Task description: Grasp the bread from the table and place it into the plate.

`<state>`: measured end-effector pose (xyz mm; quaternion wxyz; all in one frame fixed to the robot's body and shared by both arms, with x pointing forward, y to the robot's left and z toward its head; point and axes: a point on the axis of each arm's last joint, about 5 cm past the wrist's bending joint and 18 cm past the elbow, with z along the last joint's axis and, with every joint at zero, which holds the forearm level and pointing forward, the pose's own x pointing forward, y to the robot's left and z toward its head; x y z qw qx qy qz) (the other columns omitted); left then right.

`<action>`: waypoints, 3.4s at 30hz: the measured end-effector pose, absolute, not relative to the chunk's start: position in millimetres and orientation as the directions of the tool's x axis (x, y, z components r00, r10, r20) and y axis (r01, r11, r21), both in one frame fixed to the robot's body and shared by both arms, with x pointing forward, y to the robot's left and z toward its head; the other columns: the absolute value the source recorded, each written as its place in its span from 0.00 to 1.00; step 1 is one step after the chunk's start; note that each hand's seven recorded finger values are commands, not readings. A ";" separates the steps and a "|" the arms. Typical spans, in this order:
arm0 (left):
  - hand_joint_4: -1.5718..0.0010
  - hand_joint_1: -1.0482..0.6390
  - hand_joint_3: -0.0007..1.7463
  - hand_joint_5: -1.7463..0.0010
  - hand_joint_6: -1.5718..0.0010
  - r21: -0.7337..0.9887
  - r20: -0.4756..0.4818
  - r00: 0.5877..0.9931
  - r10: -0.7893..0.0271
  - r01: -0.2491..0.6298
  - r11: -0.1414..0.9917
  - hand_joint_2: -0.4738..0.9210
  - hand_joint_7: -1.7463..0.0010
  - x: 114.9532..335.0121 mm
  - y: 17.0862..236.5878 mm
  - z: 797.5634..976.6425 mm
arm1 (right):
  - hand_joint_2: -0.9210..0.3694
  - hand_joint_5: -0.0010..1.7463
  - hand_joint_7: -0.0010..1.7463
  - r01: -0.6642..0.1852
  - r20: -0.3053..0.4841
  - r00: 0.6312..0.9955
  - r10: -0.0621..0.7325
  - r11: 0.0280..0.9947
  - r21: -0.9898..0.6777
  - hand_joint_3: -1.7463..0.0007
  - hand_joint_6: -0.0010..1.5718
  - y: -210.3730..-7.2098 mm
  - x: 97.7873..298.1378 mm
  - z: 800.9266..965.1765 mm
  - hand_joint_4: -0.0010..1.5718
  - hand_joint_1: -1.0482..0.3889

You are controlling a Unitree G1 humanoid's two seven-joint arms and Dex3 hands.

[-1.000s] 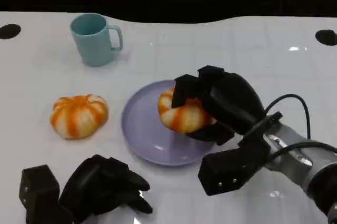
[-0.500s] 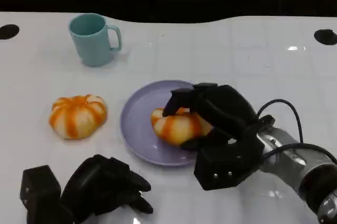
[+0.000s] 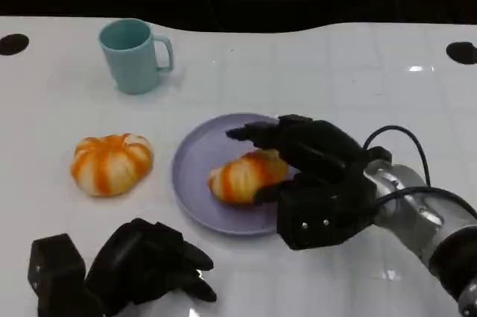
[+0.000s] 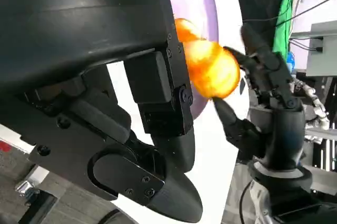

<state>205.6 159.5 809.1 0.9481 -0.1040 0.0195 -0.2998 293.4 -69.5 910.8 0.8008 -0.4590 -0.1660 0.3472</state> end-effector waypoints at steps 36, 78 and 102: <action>0.00 0.00 0.00 0.90 0.02 -0.224 0.027 0.820 -0.572 0.563 0.796 0.90 1.00 205.8 157.1 808.7 | 0.00 1.00 0.88 -0.514 0.177 0.799 0.575 0.805 -0.295 0.83 0.29 -143.9 235.3 885.3 0.36 0.36; 0.00 0.00 0.00 0.89 0.01 -0.230 0.017 0.828 -0.560 0.549 0.804 0.90 1.00 206.0 160.2 807.4 | 0.00 1.00 1.00 -0.399 0.157 0.887 0.435 0.891 -0.215 0.91 0.36 -170.9 169.4 866.5 0.47 0.45; 0.00 0.00 0.00 0.87 0.01 -0.222 0.011 0.830 -0.557 0.546 0.808 0.90 1.00 210.1 161.4 807.0 | 0.00 1.00 1.00 -0.387 0.180 0.886 0.428 0.894 -0.225 0.91 0.38 -169.8 175.4 857.2 0.49 0.43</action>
